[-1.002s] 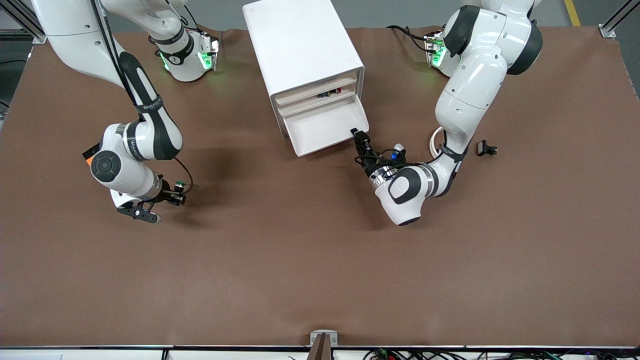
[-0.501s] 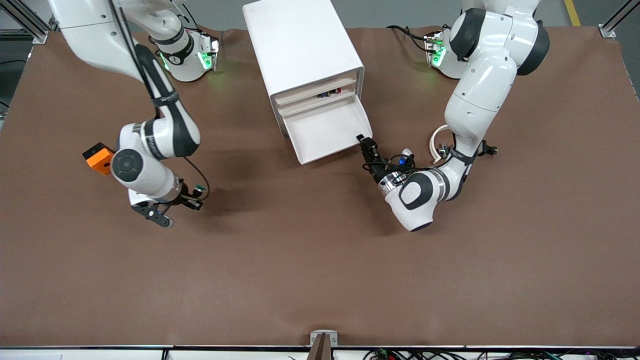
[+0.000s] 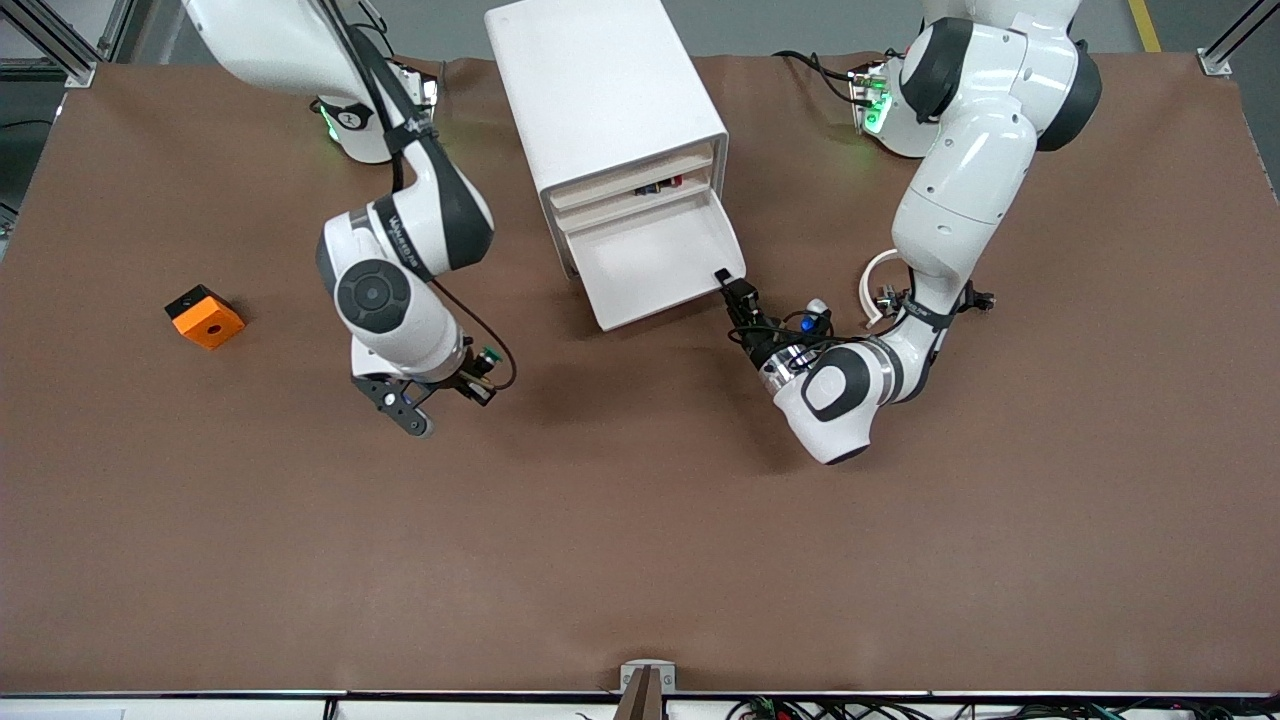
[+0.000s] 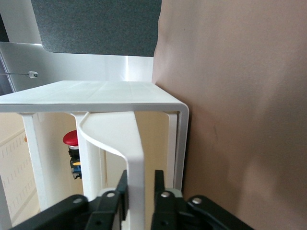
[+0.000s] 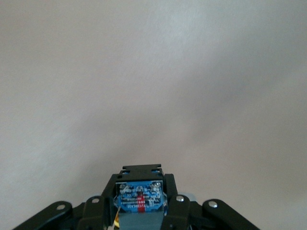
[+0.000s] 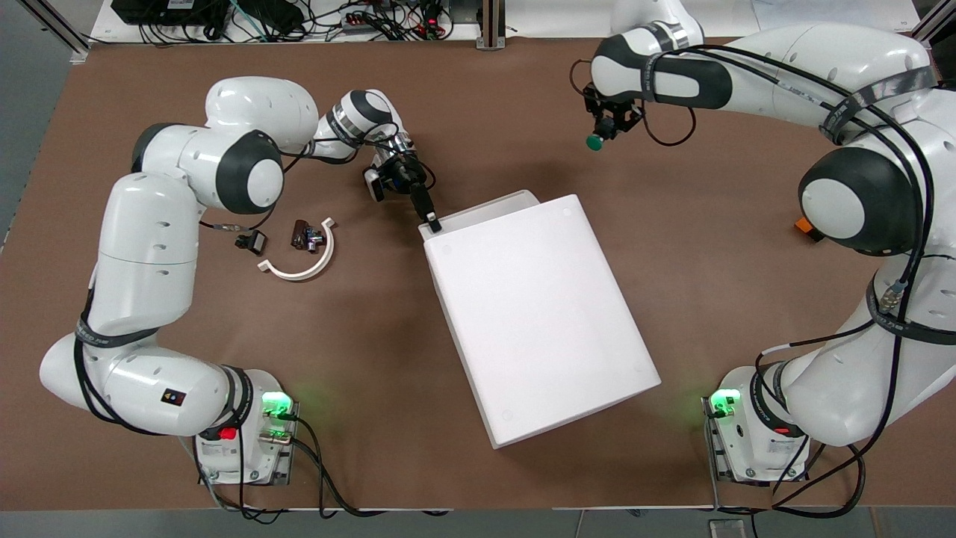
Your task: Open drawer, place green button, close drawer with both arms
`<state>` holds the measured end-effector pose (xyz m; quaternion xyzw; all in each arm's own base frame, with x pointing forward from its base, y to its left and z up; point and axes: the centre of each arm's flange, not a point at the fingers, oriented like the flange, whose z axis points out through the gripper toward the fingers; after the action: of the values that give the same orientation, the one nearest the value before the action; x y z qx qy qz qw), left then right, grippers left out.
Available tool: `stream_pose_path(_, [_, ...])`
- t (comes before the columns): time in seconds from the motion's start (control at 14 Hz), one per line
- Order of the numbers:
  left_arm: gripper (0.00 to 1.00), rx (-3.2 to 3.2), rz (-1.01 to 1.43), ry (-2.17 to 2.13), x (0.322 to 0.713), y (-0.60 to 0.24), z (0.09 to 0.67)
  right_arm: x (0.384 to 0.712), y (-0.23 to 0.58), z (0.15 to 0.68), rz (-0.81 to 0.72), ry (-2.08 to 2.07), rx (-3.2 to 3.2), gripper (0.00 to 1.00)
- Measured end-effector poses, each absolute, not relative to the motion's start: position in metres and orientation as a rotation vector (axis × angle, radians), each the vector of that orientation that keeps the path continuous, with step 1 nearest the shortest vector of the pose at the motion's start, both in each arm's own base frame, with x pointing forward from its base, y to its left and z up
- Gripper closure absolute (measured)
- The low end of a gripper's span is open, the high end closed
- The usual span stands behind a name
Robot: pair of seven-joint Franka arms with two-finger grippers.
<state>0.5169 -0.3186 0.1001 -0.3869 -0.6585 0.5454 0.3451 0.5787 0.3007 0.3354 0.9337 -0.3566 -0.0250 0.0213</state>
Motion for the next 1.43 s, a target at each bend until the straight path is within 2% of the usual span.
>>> stream_pose_path(0.29, [0.31, -0.993, 1.404, -1.722, 0.519, -0.311, 0.093, 0.541, 0.372, 0.347, -0.064, -1.256, 2.828, 0.59])
stream_pose_path(0.43, [0.08, -0.993, 1.404, -1.723, 0.519, -0.311, 0.093, 0.521, 0.405, 0.352, -0.051, -1.338, 2.800, 0.59])
stream_pose_path(0.5, [0.01, -0.994, 1.404, -1.724, 0.520, -0.311, 0.093, 0.513, 0.418, 0.356, -0.044, -1.384, 2.785, 0.59])
stream_pose_path(1.07, [0.00, -0.992, 1.427, -1.701, 0.524, -0.303, 0.099, 0.450, 0.493, 0.367, -0.032, -1.692, 2.631, 0.59])
stream_pose_path(1.43, [0.00, -1.137, 1.549, -1.647, 0.535, -0.303, 0.122, 0.408, 0.528, 0.367, -0.084, -1.884, 2.497, 0.59])
